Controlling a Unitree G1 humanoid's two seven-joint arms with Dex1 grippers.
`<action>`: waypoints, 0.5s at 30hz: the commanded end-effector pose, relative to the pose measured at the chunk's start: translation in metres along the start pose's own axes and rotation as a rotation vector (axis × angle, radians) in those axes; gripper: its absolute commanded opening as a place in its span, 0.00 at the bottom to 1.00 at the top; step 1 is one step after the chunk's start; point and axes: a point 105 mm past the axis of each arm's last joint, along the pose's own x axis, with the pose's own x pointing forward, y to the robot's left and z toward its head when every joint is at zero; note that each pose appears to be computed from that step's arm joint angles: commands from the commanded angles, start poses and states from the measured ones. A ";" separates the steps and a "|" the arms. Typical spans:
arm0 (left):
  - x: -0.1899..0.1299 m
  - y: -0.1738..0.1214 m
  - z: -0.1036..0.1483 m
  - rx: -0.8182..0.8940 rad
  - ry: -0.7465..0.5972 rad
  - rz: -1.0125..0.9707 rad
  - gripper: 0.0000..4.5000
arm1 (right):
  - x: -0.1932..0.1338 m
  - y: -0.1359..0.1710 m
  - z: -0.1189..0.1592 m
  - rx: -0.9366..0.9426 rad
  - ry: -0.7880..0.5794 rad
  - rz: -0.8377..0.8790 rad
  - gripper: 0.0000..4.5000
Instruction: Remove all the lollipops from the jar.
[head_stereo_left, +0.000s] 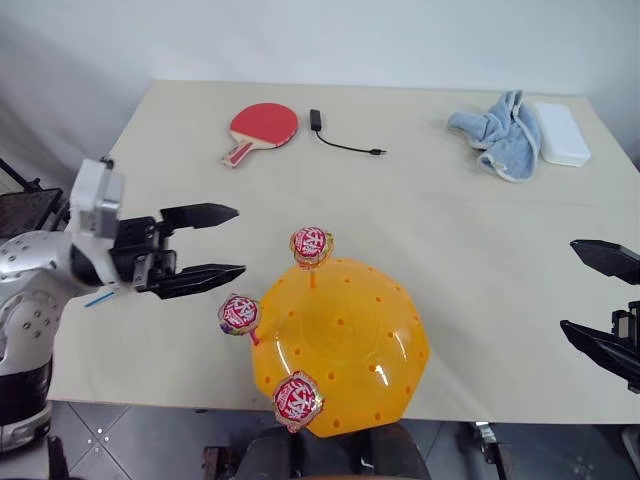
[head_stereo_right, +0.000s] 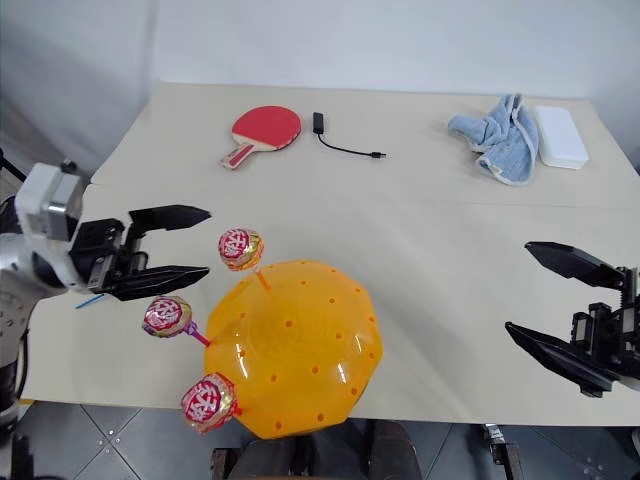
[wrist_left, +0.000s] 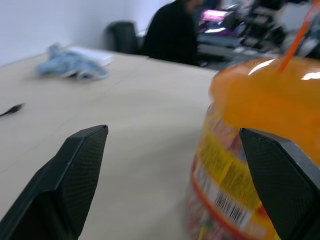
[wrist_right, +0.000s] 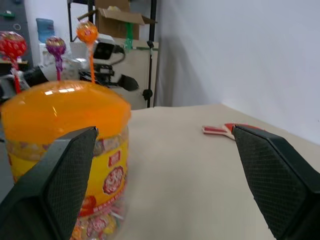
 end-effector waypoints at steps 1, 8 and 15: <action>0.020 -0.006 0.018 0.010 -0.025 -0.193 0.99 | 0.003 0.011 0.002 -0.024 -0.029 0.025 1.00; 0.038 -0.011 0.028 -0.020 -0.025 -0.407 0.99 | -0.009 0.010 -0.016 -0.046 -0.007 -0.018 1.00; 0.059 -0.017 0.024 -0.030 -0.076 -0.514 0.99 | -0.011 0.009 -0.020 -0.066 -0.008 -0.051 1.00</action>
